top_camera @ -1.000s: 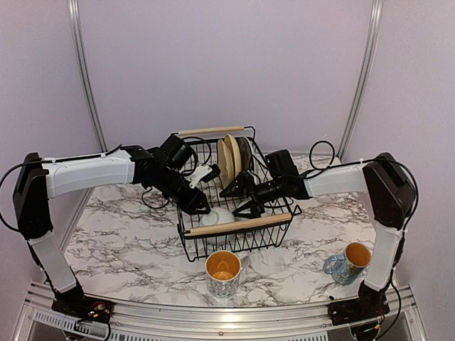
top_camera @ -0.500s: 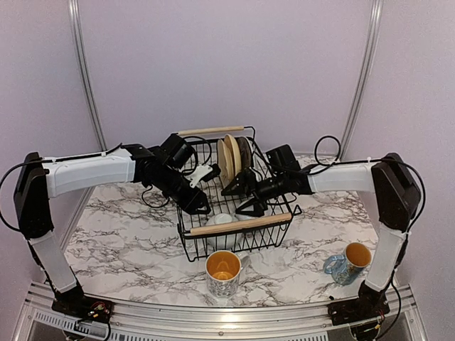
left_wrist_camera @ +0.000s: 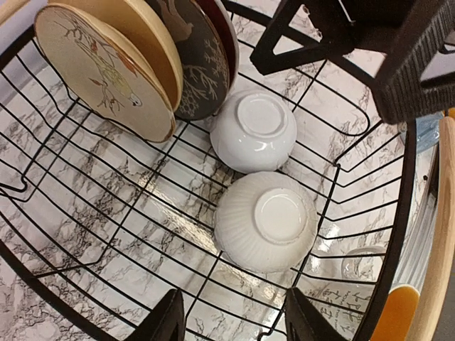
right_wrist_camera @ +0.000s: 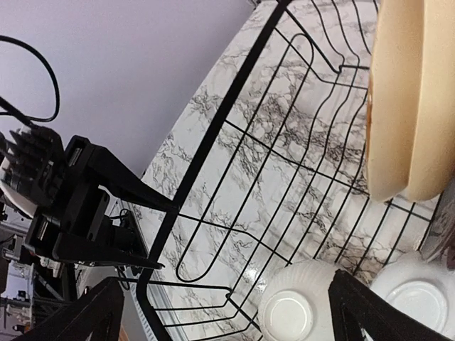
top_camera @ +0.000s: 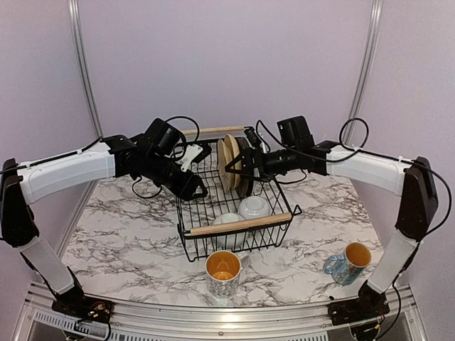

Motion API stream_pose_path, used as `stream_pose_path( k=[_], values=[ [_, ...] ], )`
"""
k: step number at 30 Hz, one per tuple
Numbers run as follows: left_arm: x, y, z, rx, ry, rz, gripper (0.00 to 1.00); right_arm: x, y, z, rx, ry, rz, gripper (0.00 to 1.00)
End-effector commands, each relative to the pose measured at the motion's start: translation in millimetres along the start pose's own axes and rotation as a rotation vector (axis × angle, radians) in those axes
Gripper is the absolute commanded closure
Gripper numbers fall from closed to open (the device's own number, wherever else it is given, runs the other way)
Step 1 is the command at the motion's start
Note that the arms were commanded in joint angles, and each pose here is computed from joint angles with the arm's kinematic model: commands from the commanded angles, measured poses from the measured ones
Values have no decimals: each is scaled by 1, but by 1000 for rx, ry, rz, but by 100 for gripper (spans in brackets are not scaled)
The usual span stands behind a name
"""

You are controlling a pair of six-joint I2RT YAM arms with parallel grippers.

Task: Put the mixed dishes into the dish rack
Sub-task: Move the bowl to the dish rack.

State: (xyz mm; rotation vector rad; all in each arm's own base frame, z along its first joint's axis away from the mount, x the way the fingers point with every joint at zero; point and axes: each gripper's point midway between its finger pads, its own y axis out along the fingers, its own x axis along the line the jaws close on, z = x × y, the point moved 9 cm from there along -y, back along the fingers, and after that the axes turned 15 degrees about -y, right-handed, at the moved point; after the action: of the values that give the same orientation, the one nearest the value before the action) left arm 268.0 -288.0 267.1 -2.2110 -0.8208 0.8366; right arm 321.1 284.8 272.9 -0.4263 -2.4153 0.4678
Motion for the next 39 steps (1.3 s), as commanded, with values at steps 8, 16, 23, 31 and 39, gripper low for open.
stream_pose_path(
  k=[8,16,23,31,39],
  values=[
    [-2,-108,-27,-433,-176,-210,39,37,-77,-34,-72,-821,224,2],
    [6,-145,11,-508,-245,-231,37,45,-56,-6,149,-1092,47,18],
    [9,-141,25,-476,-280,-208,37,45,-1,-3,321,-1172,105,34],
    [4,-139,17,-481,-270,-176,37,30,51,-3,518,-1127,30,44],
    [2,-129,2,-430,-232,-225,38,19,90,27,652,-1115,-59,46]
  ],
)
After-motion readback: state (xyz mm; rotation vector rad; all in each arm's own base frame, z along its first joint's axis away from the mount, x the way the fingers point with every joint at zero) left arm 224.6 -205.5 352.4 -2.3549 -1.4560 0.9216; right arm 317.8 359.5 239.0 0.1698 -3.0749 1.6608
